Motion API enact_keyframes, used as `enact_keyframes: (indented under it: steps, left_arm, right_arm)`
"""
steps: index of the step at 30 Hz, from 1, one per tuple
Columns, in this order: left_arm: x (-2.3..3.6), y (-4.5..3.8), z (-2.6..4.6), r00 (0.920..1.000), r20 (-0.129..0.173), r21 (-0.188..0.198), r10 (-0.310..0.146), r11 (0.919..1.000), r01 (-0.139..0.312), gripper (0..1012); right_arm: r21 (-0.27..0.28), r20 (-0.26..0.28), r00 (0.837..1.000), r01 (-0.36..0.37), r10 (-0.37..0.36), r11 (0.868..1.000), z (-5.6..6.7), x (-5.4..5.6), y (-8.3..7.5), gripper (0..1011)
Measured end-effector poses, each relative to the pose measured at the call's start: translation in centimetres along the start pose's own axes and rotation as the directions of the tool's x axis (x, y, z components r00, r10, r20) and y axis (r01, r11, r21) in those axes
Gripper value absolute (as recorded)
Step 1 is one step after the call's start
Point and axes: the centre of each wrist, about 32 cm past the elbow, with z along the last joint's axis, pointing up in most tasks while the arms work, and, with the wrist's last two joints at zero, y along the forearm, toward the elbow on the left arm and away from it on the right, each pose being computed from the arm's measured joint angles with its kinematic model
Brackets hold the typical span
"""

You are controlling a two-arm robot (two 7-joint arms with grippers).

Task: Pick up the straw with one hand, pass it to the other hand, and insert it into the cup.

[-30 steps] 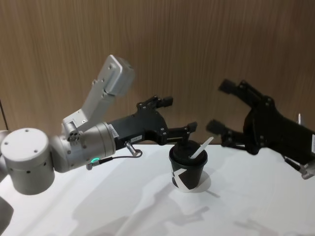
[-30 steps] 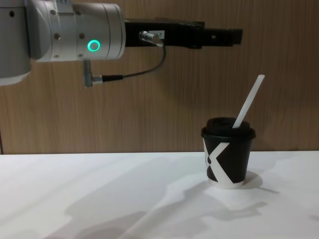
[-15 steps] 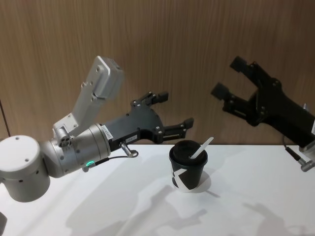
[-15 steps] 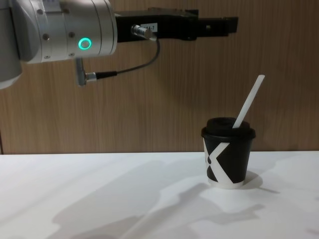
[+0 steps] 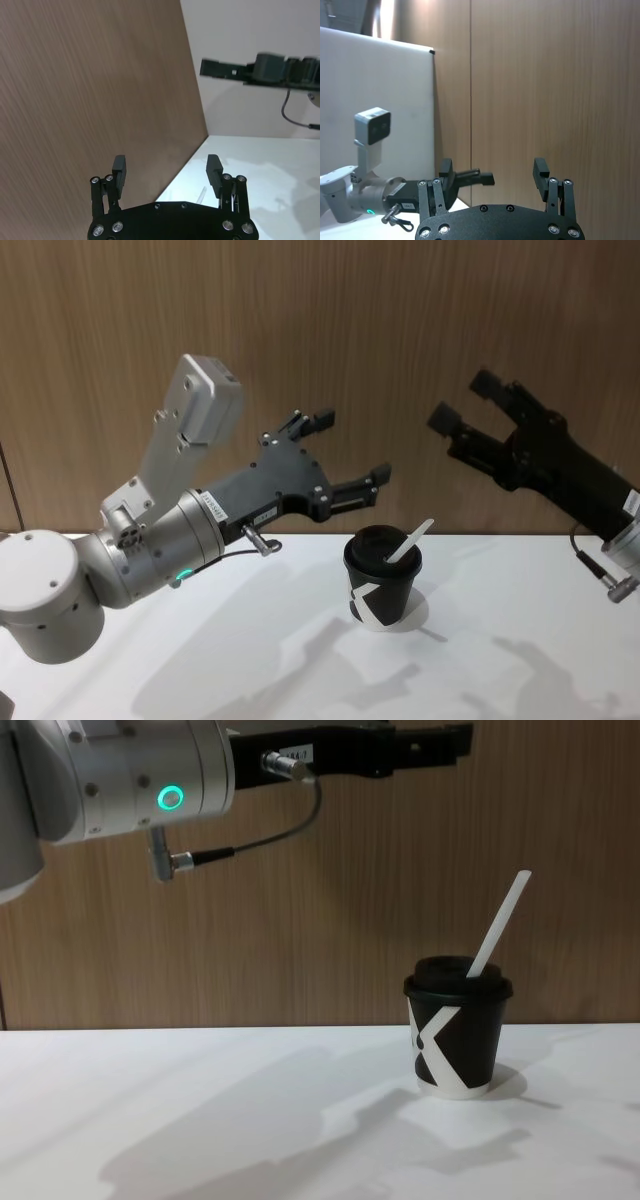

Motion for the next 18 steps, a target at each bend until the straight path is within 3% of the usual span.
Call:
enact_keyframes:
  steps: [9, 18]
  left_arm:
    - [-0.73, 0.2, 0.24, 0.9995, 0.012, -0.025, 0.029, 0.9993, -0.029, 1003]
    - [-1.25, 0.52, 0.37, 0.9983, 0.013, -0.025, 0.056, 0.9981, -0.056, 1003]
  right_arm:
    - [-0.04, -0.049, 0.997, 0.058, -0.06, 0.998, -0.6, -0.7, -0.3, 1001]
    - [-0.054, -0.074, 0.993, 0.089, -0.093, 0.995, -1.1, -1.2, -0.4, 1001]
